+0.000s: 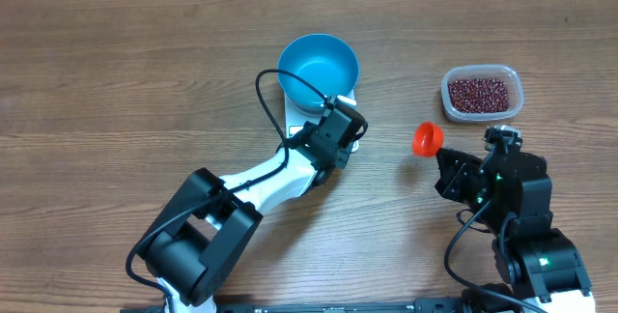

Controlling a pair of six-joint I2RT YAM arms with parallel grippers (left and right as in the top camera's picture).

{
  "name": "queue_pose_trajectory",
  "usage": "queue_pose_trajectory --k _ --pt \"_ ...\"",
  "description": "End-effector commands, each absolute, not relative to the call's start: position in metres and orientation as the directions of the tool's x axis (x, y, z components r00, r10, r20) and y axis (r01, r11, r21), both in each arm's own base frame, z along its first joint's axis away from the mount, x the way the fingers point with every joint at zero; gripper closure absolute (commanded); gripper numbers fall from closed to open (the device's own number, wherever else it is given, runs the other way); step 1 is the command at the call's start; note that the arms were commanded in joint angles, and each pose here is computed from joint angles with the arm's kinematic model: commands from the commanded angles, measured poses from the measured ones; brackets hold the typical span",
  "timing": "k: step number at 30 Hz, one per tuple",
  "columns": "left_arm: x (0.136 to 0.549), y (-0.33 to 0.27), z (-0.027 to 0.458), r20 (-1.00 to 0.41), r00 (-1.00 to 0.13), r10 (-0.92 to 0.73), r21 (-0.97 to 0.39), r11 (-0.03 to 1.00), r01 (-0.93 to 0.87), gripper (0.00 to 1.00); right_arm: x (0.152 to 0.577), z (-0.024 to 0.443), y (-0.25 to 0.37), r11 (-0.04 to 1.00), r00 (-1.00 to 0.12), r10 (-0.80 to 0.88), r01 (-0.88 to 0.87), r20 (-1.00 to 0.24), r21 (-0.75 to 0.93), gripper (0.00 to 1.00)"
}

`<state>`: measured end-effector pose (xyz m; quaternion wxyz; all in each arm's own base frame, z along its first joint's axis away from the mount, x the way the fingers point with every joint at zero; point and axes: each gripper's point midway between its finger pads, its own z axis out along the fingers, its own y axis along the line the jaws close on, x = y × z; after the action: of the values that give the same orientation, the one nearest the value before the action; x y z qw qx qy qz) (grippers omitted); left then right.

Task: Scoop item into bowl and weigh 150g on scale

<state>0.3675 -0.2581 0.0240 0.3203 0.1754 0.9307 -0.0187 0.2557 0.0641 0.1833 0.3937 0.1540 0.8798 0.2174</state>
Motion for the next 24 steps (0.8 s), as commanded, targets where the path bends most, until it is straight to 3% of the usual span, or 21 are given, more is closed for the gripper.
queue_pose_trajectory --k 1,24 --pt "0.3686 -0.2532 0.0172 -0.595 -0.743 0.306 0.087 0.944 0.319 0.96 0.2599 0.1989 0.0636 0.859 -0.613 0.442 0.08 -0.655 0.505 0.96" --pt "0.368 -0.2517 0.0159 -0.592 -0.748 0.299 0.085 0.946 0.311 0.96 0.2597 0.1988 0.0637 0.859 -0.613 0.442 0.08 -0.655 0.505 0.96"
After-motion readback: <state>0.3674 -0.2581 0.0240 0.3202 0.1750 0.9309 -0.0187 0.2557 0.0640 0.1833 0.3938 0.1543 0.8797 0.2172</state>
